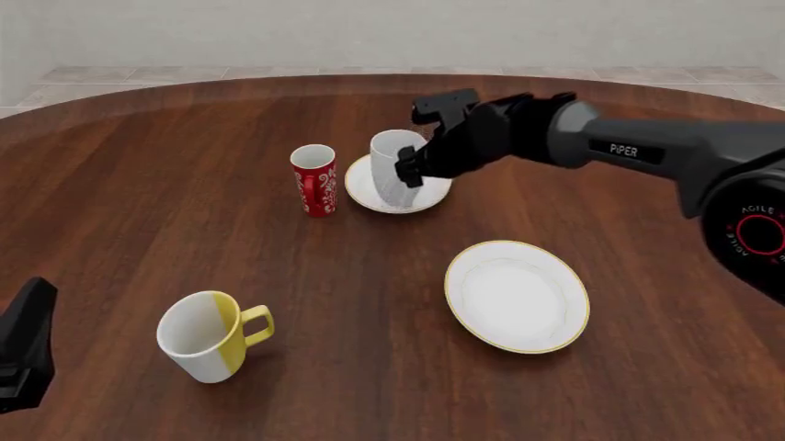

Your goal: Put the white mug on the left plate.

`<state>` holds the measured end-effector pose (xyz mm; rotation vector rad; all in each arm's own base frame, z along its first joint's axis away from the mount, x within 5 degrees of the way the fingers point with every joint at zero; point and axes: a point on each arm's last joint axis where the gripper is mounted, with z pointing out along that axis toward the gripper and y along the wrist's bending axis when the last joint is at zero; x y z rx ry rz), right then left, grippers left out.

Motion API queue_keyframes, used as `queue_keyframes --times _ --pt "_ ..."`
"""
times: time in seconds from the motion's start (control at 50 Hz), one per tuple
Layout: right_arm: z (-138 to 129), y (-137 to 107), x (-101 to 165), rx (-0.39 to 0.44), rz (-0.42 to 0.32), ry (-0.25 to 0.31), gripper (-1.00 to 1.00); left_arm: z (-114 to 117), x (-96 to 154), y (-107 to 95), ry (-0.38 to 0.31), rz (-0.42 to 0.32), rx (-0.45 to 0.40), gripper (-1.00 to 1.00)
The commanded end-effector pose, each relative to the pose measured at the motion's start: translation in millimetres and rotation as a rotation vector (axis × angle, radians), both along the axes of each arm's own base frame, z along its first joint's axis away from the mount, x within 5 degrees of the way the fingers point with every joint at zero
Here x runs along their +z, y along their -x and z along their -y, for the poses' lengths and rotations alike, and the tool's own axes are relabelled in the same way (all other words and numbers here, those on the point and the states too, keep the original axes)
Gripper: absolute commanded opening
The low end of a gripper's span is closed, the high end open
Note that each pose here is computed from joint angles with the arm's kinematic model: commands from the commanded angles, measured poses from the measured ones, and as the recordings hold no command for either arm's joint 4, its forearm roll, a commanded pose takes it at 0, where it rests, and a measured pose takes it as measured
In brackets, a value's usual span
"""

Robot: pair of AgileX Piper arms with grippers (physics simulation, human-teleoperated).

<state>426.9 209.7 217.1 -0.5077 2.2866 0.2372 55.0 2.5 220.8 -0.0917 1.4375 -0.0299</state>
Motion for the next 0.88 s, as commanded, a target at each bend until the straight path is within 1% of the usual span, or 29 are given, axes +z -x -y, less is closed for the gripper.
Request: queue_keyframes --times 0.02,0.42,0.88 --pt "2 4 11 0.007 0.012 0.003 1.0 0 0 0 -0.001 0.001 -0.002 1.0" --pt "3 13 25 0.027 0.031 0.01 1.0 0 1 0 -0.003 0.001 -0.003 1.0" --pt "4 34 44 0.048 0.055 0.001 1.0 0 1 0 -0.012 0.006 -0.006 1.0"
